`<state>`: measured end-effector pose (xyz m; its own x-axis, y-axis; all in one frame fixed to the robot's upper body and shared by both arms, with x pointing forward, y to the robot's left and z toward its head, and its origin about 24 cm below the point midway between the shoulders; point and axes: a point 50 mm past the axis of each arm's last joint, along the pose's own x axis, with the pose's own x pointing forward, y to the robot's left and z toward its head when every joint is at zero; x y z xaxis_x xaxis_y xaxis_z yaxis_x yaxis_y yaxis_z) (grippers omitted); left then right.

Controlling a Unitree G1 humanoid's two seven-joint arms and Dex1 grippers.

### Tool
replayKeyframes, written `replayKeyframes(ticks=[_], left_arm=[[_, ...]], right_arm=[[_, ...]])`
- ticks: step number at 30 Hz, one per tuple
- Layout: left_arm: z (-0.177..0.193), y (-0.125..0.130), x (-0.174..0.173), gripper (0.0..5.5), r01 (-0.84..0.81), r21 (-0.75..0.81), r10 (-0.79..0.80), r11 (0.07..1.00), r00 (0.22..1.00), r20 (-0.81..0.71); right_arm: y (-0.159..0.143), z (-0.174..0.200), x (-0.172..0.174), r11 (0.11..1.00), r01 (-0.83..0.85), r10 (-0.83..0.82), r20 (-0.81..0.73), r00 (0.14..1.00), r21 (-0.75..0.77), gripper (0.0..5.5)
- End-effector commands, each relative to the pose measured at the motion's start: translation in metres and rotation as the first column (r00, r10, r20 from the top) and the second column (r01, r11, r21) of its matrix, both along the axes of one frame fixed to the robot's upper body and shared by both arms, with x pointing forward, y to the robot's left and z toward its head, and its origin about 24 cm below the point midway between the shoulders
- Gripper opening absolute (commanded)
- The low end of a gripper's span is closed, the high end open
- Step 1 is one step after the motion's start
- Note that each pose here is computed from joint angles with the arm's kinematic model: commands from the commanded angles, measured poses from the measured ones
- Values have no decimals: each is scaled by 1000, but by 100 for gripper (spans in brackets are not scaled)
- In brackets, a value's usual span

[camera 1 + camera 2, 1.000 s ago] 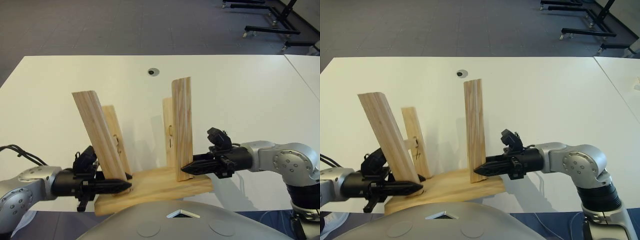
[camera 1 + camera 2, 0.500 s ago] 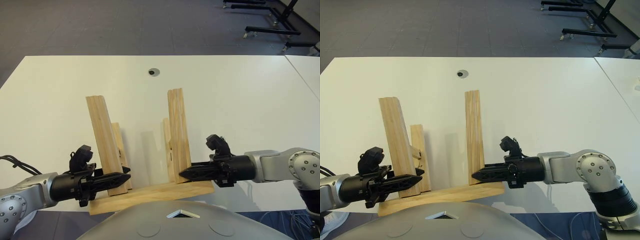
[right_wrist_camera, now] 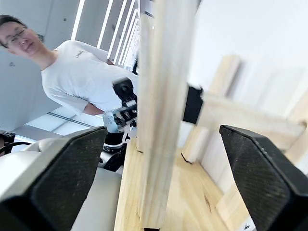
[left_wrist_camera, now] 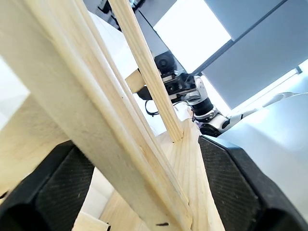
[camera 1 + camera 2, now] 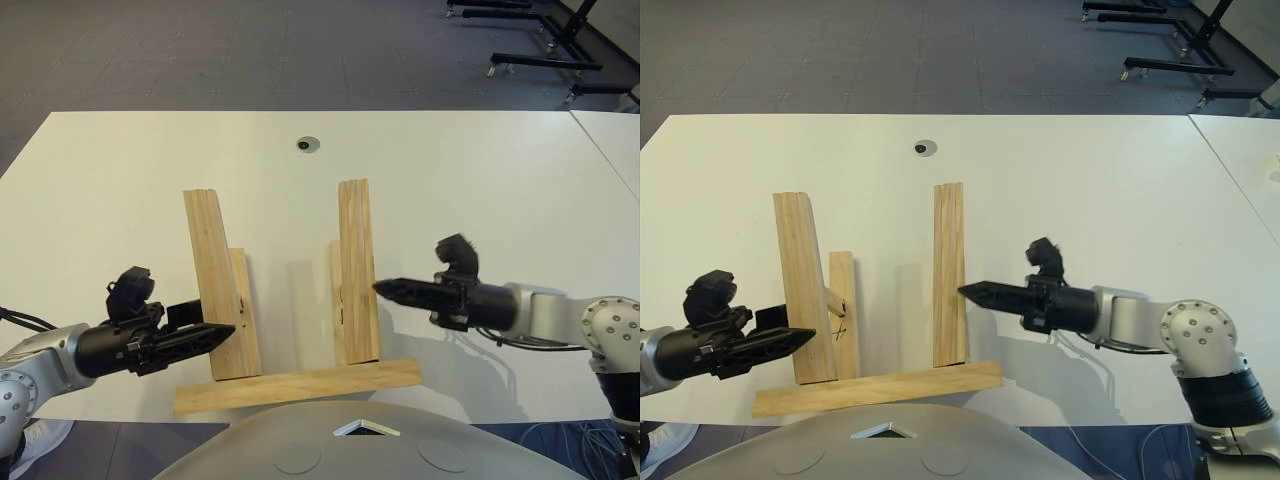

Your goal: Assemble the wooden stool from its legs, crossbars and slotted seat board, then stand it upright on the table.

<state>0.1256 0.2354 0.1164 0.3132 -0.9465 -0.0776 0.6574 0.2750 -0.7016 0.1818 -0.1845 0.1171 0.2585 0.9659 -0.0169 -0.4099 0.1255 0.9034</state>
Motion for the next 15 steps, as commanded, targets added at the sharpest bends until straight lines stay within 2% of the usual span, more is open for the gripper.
replayKeyframes(ticks=[1,3,6,9,13,15], left_arm=[[11,14,-1,367,-26,62,21,998,997,69],[16,18,-3,367,-40,71,33,997,995,99],[21,30,-1,367,-100,105,83,989,985,153],[1,62,-13,367,-53,474,2,879,994,107],[-3,86,-16,367,-6,687,-89,726,991,103],[-13,86,-22,367,84,766,-217,637,973,73]], right_arm=[[-16,16,9,1000,17,-19,120,993,14,430],[-27,15,10,999,46,-45,144,988,-1,430],[-39,3,14,985,120,-87,247,965,-123,430],[-44,-2,1,967,20,100,450,887,-254,430],[-57,-8,7,890,18,288,591,754,-456,430],[-61,-18,5,810,-7,439,597,672,-587,430]])
